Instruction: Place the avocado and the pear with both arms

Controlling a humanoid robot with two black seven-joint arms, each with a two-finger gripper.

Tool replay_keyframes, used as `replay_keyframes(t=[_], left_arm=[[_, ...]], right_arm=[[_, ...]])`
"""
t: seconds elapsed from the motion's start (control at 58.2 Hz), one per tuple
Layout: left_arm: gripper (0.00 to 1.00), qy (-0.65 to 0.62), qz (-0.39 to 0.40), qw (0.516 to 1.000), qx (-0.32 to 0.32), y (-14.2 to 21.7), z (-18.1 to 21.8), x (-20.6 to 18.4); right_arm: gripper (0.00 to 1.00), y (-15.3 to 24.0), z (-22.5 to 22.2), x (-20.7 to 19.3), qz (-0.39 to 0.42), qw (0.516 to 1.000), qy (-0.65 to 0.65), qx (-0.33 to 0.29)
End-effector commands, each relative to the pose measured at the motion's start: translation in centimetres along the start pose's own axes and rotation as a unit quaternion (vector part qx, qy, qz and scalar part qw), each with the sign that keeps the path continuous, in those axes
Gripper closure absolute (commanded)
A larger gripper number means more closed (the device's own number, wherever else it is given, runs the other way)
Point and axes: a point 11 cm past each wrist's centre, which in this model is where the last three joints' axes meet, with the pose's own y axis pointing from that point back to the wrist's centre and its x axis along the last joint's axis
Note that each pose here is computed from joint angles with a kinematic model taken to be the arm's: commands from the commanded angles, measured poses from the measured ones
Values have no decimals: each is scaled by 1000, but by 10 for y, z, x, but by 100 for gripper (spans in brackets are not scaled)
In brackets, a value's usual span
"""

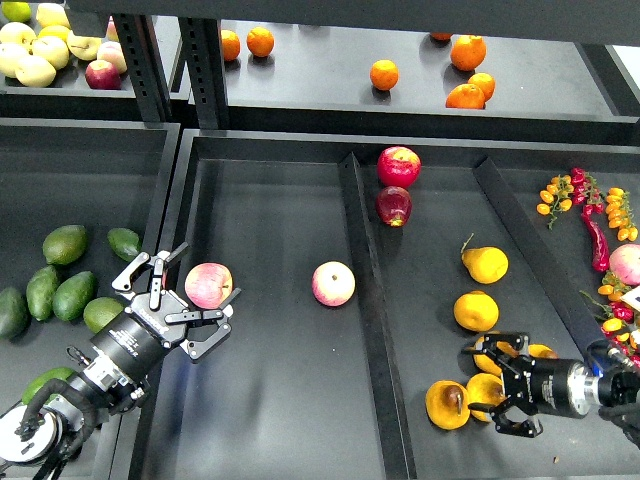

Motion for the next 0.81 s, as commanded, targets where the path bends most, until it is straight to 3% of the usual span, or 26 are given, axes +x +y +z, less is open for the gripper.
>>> replay_keyframes(t=[0.0, 0.309, 0.705, 0.791], left_arm=[[0, 1, 1, 1000, 0, 0, 0, 0], [0, 0, 0, 1000, 1, 0, -1, 0], [0, 1, 0, 1000, -1, 1, 0, 0], [1, 2, 0, 1000, -2, 1, 0, 0]], right_arm=[[1, -13, -17, -14, -30, 998, -22, 41], [1, -78, -14, -51, -104, 980, -129, 113], [1, -138, 51, -120, -195, 916, -310, 164], [1, -135, 68, -116, -192, 902, -347, 172]])
